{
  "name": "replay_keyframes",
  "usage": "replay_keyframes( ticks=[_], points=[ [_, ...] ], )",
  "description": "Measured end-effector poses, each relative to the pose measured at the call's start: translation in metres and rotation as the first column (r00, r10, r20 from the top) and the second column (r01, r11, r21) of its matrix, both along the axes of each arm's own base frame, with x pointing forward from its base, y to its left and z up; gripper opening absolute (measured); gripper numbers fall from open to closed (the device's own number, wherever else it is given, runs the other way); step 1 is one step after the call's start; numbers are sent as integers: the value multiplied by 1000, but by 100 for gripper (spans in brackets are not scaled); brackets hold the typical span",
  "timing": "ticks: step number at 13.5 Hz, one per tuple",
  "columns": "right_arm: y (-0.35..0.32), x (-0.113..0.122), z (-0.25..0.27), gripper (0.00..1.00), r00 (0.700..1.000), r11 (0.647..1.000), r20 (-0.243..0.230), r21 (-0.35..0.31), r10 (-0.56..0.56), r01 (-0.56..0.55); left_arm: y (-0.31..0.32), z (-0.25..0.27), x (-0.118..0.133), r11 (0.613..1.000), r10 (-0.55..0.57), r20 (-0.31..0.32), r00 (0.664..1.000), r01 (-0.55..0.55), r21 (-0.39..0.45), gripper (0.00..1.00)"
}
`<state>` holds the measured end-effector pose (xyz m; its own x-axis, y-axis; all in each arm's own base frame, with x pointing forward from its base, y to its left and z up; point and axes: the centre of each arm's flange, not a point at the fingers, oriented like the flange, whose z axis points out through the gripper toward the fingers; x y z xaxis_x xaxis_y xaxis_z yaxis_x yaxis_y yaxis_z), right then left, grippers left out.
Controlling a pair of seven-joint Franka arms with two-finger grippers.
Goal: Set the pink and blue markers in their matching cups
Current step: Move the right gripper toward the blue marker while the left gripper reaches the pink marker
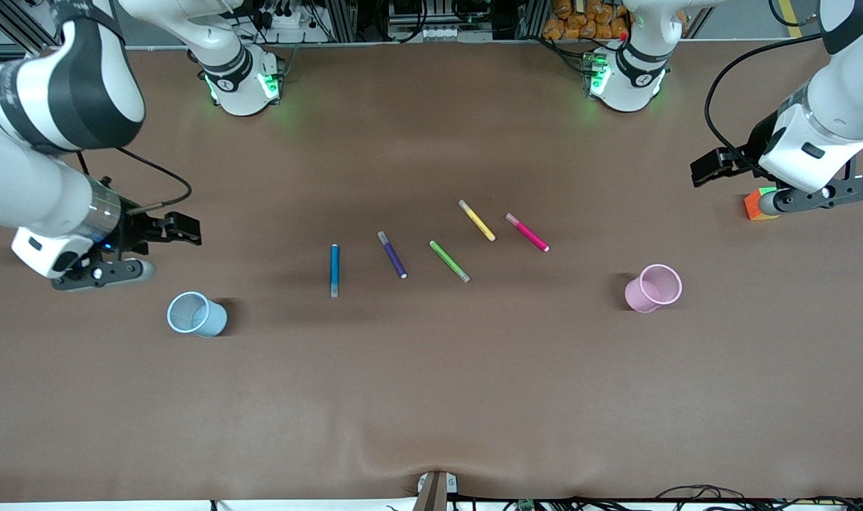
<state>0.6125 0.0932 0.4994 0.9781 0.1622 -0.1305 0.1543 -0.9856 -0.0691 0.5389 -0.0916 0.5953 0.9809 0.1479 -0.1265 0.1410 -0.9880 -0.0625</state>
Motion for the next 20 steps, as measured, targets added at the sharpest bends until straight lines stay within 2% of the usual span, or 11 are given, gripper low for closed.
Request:
replay_keyframes(
  ticks=[2,5,9,12,15,18,20],
  points=[
    [12,9,-9,100,1000,1000,-3,-2,16,-16,-3,-4,2,1000,24,-6,1000,-24,3,100],
    [18,24,-26,100,1000,1000,-9,-6,20,-20,-38,-31,12,992,128,0,992,-128,21,100],
    [27,36,-44,100,1000,1000,-13,-9,27,-27,-118,-89,18,964,237,20,971,-238,123,100],
    [38,40,-57,100,999,999,-10,-10,41,-41,-172,-143,9,931,304,43,952,-307,200,100],
    [66,42,-74,100,999,999,-1,-15,42,-42,-206,-185,-7,899,368,71,927,-374,229,100],
    [104,40,-96,100,1000,999,-4,-27,28,-29,-219,-216,-19,877,370,123,921,-390,281,100],
    [127,40,-115,100,999,999,10,-29,39,-39,-229,-234,-23,870,360,140,922,-386,307,100]
  ],
)
